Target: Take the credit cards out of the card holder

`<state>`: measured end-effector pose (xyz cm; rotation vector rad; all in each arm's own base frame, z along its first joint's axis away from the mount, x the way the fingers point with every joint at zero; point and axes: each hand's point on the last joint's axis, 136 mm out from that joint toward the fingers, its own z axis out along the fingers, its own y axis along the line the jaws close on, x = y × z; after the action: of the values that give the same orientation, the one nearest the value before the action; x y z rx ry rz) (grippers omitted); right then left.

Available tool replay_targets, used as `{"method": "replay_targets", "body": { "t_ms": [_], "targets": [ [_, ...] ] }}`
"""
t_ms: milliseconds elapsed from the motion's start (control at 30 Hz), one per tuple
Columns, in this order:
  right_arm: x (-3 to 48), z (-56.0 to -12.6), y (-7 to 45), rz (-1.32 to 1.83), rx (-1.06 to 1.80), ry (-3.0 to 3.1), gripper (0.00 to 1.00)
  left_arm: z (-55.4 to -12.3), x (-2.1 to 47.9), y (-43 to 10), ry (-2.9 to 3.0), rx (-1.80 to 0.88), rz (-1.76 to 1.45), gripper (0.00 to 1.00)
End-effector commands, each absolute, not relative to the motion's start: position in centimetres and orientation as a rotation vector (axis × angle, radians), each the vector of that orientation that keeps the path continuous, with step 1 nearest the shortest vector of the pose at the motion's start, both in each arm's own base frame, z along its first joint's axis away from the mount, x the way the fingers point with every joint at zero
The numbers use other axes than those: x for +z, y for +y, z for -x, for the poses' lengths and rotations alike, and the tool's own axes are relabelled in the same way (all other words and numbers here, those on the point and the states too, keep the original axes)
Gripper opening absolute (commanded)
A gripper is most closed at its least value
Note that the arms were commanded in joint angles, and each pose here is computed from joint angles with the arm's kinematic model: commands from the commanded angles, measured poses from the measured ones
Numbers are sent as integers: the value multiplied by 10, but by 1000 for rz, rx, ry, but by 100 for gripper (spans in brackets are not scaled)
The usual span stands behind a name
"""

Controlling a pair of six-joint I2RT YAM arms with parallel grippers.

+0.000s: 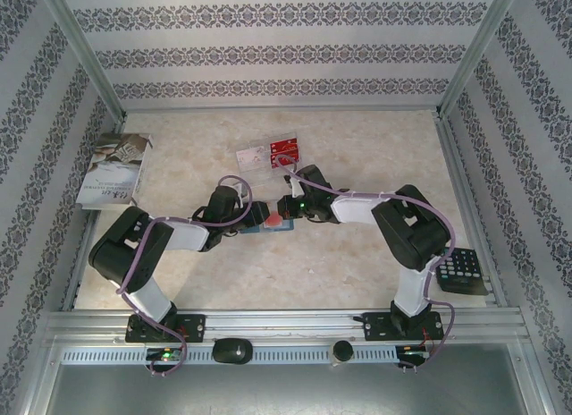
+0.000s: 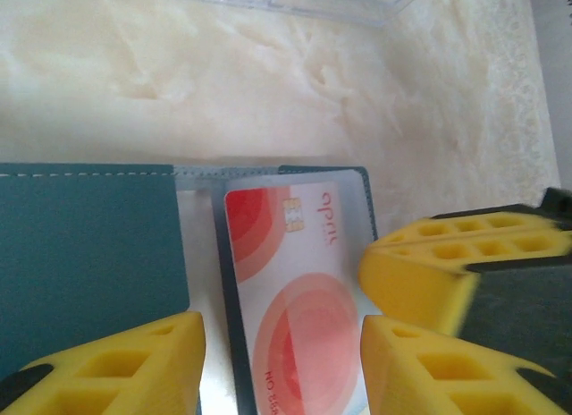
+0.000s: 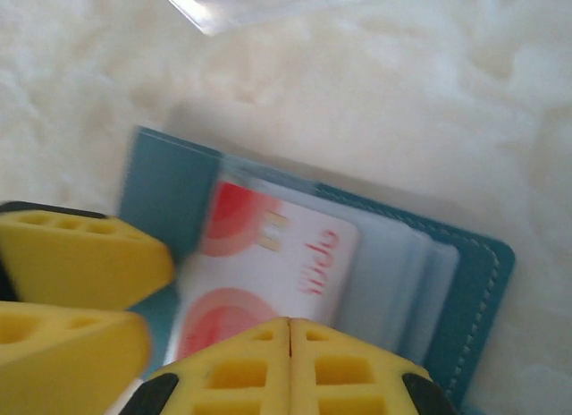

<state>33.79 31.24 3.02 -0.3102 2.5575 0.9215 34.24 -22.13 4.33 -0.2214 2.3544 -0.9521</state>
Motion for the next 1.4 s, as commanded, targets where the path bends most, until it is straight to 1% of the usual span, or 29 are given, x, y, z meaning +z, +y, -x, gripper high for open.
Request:
{"method": "replay_targets", "body": {
  "t_ms": [0, 233, 433, 500, 633, 733, 900, 1100, 1267, 1367],
  "targets": [
    [11, -332, 312, 265, 937, 2622, 0, -346, 40, -222, 2354, -946, 208, 46],
    [14, -333, 314, 269, 947, 2604, 0, -348, 38, -222, 2357, -940, 216, 34],
    [11, -330, 313, 269, 940, 2619, 0, -349, 41, -229, 2333, -989, 204, 31],
    [9, -328, 314, 271, 937, 2627, 0, -350, 40, -231, 2326, -1004, 212, 28],
    [5, -324, 316, 275, 924, 2641, 0, -351, 41, -232, 2307, -1023, 220, 16],
    [4, -325, 314, 258, 913, 2644, 0, -349, 42, -227, 2304, -1000, 237, 0],
    [2, -329, 305, 203, 866, 2650, 0, -345, 49, -214, 2286, -945, 253, 0],
    [-4, -329, 296, 165, 808, 2664, 0, -337, 57, -184, 2270, -887, 288, 0],
    [12, -334, 300, 182, 845, 2613, 0, -334, 75, -170, 2204, -923, 281, 0],
    [42, -340, 309, 259, 889, 2510, 12, -332, 100, -169, 2121, -966, 236, 0]
  ]
}}
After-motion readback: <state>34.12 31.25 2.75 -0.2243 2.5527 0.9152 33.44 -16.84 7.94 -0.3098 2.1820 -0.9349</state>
